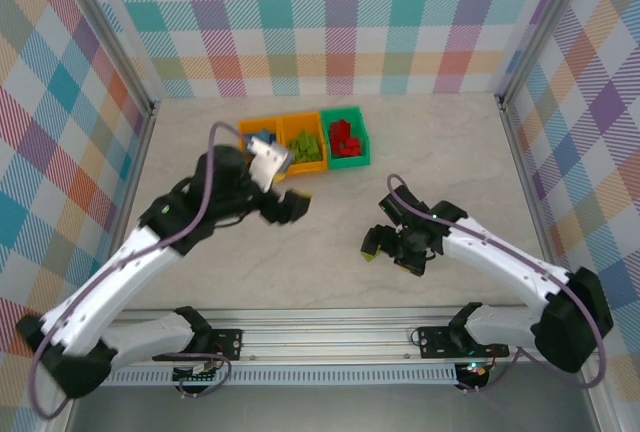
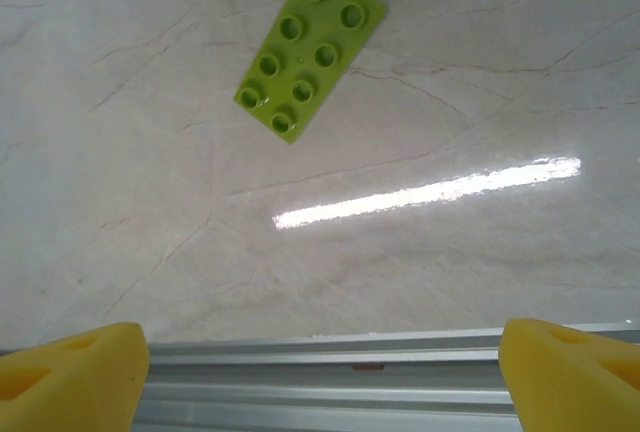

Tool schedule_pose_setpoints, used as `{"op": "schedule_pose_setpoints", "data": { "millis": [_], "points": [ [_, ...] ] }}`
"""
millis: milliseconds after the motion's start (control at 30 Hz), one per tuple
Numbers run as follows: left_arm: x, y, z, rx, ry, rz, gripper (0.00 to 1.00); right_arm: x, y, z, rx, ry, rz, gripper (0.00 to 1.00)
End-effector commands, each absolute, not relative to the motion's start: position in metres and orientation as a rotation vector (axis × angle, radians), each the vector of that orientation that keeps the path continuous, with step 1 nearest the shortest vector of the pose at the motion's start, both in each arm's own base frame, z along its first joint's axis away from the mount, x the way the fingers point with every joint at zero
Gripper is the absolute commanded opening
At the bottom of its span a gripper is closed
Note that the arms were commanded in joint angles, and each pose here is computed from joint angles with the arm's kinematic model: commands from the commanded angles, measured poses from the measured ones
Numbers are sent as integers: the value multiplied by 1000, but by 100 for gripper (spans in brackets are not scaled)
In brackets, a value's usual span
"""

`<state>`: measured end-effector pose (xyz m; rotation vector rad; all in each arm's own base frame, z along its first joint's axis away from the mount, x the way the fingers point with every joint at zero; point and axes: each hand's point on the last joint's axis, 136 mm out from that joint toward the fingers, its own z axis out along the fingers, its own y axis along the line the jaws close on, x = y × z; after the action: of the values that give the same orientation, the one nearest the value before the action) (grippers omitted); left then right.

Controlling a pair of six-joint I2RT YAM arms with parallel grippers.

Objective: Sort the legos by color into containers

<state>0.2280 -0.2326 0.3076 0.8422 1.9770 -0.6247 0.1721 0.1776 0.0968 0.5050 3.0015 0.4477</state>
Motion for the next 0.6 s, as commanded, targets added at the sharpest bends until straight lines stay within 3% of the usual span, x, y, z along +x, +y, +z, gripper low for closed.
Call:
{"op": "schedule_pose_setpoints", "data": {
  "millis": [0, 100, 200, 400, 567],
  "points": [
    [163, -230, 241, 1376, 1848, -650, 87, 191, 183, 93, 638, 2939, 419, 90],
    [117, -221, 211, 1574, 1795, -754, 90, 204, 184, 85, 656, 2930, 338, 84],
    [93, -219, 187, 1737, 1732, -785, 100, 212, 191, 74, 651, 2975, 262, 81],
    [107, -222, 155, 1846, 1631, -657, 100, 217, 193, 48, 671, 3050, 105, 79],
    [106, -229, 143, 1911, 1547, -673, 100, 218, 188, 30, 679, 3060, 38, 84]
  ]
}}
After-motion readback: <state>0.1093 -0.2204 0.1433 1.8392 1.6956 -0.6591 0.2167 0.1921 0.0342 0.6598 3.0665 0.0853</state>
